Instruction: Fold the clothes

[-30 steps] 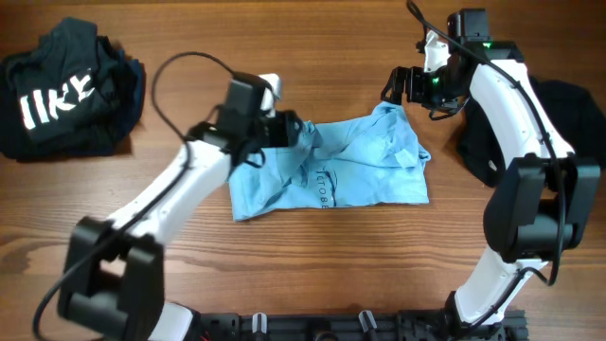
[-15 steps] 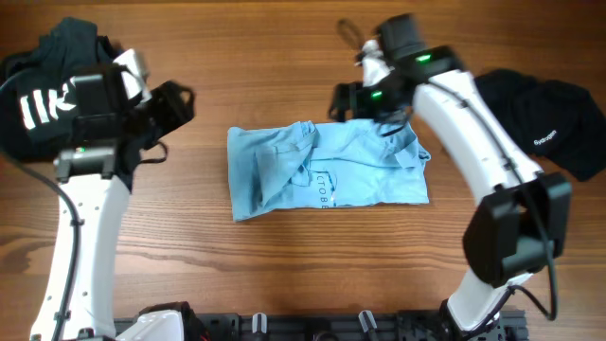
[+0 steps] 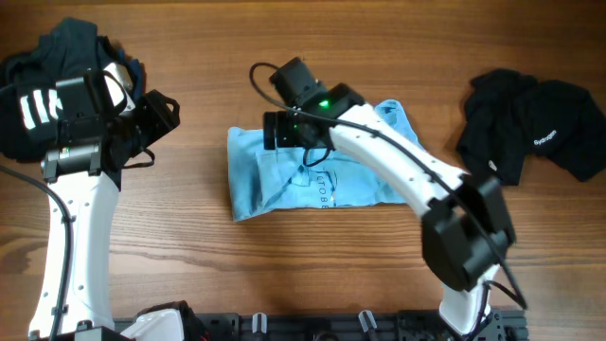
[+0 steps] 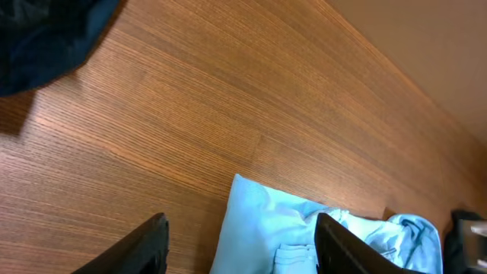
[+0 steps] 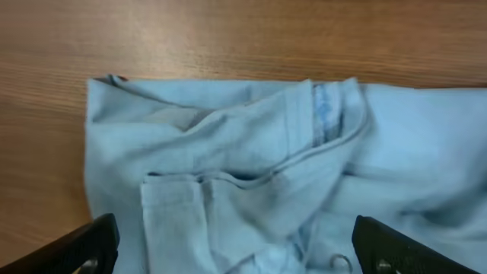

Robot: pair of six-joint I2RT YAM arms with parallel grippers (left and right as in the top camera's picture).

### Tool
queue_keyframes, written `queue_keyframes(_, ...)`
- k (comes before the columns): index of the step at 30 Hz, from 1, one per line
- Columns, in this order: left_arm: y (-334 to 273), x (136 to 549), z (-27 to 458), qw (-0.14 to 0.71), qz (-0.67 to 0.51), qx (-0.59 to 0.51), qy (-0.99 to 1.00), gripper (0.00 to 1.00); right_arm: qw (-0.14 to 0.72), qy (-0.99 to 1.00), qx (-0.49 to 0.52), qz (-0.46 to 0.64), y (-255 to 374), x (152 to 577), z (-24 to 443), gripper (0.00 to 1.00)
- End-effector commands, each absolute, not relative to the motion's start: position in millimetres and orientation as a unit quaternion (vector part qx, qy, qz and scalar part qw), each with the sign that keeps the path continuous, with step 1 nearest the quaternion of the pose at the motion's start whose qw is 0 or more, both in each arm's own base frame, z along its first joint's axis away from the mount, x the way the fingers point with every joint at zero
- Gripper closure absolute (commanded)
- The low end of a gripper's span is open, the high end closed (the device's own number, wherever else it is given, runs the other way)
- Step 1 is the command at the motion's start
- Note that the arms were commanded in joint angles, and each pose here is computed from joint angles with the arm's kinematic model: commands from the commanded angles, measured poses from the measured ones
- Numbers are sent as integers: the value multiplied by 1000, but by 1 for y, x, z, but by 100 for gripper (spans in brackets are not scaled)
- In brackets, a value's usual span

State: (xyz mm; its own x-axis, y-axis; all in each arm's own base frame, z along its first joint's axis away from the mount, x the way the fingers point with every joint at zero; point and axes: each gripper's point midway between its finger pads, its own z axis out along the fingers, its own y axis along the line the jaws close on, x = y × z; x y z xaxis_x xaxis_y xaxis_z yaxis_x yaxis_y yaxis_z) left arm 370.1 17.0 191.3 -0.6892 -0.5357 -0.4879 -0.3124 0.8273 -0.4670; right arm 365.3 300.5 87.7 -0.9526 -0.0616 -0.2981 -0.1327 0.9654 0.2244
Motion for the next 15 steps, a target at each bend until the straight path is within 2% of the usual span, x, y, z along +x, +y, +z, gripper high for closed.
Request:
queue_keyframes(1,20,370,189,317,-169,-228,905,38,154,980,-58,116,313,368,73,3)
queue_keyframes(10,24,369,187,315,-156,-233,907,37,180,970,-141,86,341,356,57,7)
queue_keyframes(15,29,366,184,311,-141,-240,909,36,170,966,-183,67,344,346,45,14)
